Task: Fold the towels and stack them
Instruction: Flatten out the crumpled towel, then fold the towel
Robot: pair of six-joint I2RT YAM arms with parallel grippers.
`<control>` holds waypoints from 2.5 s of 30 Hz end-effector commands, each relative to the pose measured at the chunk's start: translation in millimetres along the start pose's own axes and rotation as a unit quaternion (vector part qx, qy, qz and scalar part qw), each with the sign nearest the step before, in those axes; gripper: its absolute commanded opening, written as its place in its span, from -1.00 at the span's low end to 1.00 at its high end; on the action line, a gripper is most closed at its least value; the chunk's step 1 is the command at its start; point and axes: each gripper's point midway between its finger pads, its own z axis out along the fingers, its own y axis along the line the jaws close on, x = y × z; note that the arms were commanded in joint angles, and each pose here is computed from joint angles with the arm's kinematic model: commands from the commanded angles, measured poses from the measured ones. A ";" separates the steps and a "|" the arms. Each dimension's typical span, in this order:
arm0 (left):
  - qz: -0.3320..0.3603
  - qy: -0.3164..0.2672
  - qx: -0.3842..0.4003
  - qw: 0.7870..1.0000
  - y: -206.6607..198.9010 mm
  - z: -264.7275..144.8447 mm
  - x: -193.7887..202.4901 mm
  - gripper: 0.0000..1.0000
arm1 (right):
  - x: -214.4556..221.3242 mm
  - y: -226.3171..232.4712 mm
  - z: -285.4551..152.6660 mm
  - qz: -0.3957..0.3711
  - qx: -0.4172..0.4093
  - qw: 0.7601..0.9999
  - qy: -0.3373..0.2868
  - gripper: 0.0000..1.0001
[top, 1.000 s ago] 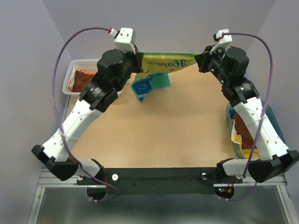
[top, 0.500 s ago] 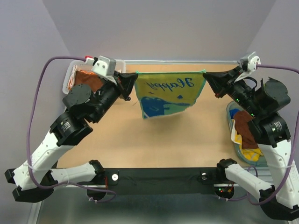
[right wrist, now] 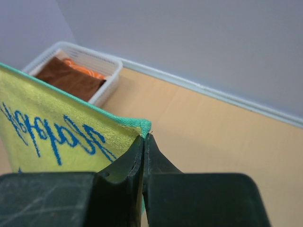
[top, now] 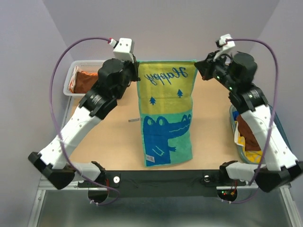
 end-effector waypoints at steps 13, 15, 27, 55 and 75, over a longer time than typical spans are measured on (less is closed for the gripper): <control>0.036 0.120 -0.144 0.982 134.4 196.6 136.6 -1.00 | 134.8 -95.9 163.3 -0.076 0.124 0.986 0.087 -0.99; 0.036 0.138 -0.148 0.979 143.3 204.9 156.6 -1.00 | 159.2 -98.7 174.4 -0.087 0.116 0.983 0.108 -0.99; 0.056 0.149 -0.114 0.981 149.4 189.4 172.5 -1.00 | 207.2 -75.7 159.4 -0.083 0.046 0.985 0.146 -0.99; -0.006 0.287 -0.091 0.953 132.3 39.8 277.4 -1.00 | 283.1 -3.7 39.5 0.099 -0.032 0.958 0.266 -0.99; -0.023 0.285 -0.106 0.952 133.1 11.5 274.0 -1.00 | 296.0 19.1 9.6 0.134 -0.042 0.947 0.291 -0.99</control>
